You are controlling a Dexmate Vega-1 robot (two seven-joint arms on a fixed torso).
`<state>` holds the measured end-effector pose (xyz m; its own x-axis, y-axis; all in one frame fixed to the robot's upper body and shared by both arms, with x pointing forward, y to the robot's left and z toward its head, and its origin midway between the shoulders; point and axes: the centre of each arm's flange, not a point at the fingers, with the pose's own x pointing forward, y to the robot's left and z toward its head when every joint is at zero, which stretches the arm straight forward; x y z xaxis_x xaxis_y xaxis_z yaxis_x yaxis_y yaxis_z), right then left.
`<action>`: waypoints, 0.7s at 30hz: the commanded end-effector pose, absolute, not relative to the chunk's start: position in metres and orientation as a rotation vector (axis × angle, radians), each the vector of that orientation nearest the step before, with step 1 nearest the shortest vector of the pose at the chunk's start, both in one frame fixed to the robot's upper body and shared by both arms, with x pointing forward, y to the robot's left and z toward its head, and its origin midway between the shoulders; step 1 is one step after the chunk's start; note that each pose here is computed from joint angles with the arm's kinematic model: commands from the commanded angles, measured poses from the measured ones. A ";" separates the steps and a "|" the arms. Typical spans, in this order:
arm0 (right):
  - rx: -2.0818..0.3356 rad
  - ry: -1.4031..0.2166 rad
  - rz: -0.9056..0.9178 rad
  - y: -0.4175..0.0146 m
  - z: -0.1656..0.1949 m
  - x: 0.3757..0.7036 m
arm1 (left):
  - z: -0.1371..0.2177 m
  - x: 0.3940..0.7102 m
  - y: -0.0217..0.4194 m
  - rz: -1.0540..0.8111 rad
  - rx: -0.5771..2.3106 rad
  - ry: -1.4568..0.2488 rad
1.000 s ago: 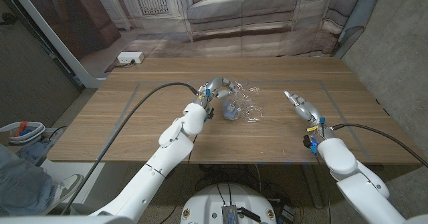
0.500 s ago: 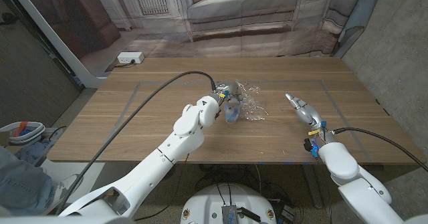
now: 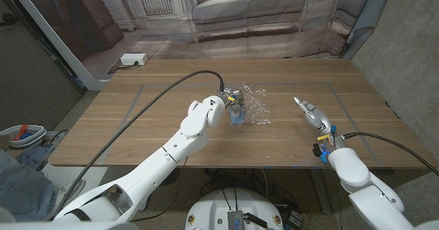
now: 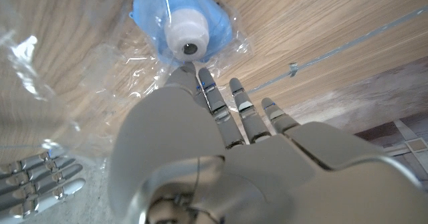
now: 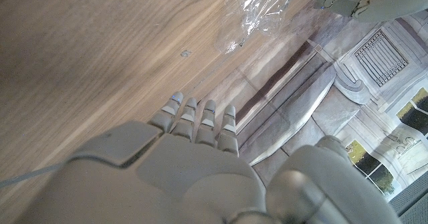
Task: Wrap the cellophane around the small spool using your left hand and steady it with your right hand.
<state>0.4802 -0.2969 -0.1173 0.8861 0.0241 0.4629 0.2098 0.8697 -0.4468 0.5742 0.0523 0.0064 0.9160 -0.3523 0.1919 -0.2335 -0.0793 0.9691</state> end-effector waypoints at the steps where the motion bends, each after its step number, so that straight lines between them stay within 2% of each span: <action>1: -0.526 -0.494 -0.082 -0.292 -0.111 0.482 | 0.014 0.574 0.067 -0.078 1.733 -0.375; 11: -0.527 -0.503 -0.091 -0.291 -0.111 0.480 | 0.017 0.567 0.066 -0.050 1.699 -0.541; 21: -0.538 -0.538 -0.118 -0.288 -0.112 0.475 | 0.033 0.555 0.080 -0.032 1.514 -0.678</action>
<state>0.4797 -0.2915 -0.1099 0.8706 0.0418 0.4903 0.2169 0.8617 -0.4586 0.5700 0.0729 0.0162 0.9086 -0.3435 0.2375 -0.2835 -0.0899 0.9548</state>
